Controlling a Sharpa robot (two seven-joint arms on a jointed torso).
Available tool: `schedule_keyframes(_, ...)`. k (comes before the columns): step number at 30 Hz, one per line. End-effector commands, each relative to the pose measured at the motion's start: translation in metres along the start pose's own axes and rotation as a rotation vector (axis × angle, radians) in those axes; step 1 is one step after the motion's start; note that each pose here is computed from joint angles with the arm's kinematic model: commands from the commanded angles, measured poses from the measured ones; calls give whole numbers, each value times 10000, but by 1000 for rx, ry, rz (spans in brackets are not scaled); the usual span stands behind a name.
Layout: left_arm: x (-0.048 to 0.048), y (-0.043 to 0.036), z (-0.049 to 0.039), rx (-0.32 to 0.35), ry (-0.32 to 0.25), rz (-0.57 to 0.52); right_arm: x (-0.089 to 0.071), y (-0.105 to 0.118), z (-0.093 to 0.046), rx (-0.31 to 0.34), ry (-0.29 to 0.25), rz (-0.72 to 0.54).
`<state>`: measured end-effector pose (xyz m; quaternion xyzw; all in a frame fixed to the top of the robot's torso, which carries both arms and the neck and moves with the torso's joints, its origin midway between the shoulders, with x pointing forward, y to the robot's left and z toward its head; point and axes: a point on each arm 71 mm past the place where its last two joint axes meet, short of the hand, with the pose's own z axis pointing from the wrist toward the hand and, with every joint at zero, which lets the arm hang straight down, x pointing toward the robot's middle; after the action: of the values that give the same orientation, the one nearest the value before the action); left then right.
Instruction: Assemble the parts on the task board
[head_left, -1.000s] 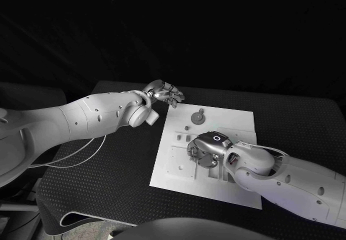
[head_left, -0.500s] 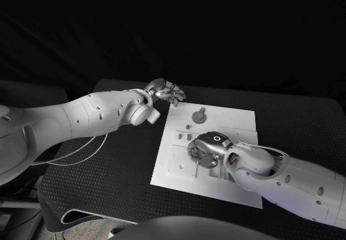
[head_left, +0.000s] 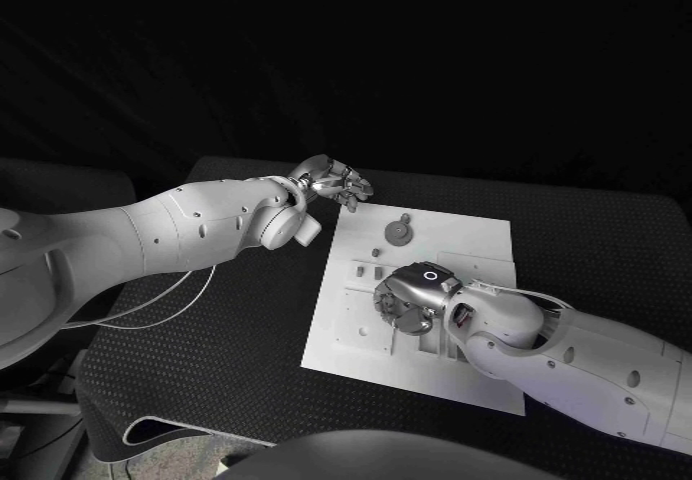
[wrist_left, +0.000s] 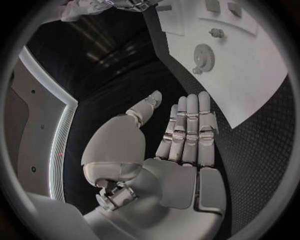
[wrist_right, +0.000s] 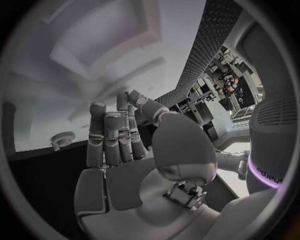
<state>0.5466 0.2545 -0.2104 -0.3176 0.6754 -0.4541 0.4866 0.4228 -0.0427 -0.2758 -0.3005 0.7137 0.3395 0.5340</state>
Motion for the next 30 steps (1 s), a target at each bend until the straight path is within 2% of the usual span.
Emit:
schedule_keyframes(1, 21, -25, 10, 8, 9, -8, 72, -9, 4, 13, 60, -22)
schedule_keyframes(8, 10, -33, 8, 13, 6, -8, 111, -23, 4, 20, 98, -1)
schedule_keyframes(12, 4, -33, 7, 12, 5, -8, 112, -41, -6, 26, 96, 15)
schedule_keyframes(23, -8, -27, 3, 5, 7, -8, 100, -118, -43, 41, 66, 47)
schedule_keyframes(30, -20, -23, 0, 4, 3, -8, 59, -125, -77, 46, 12, 58)
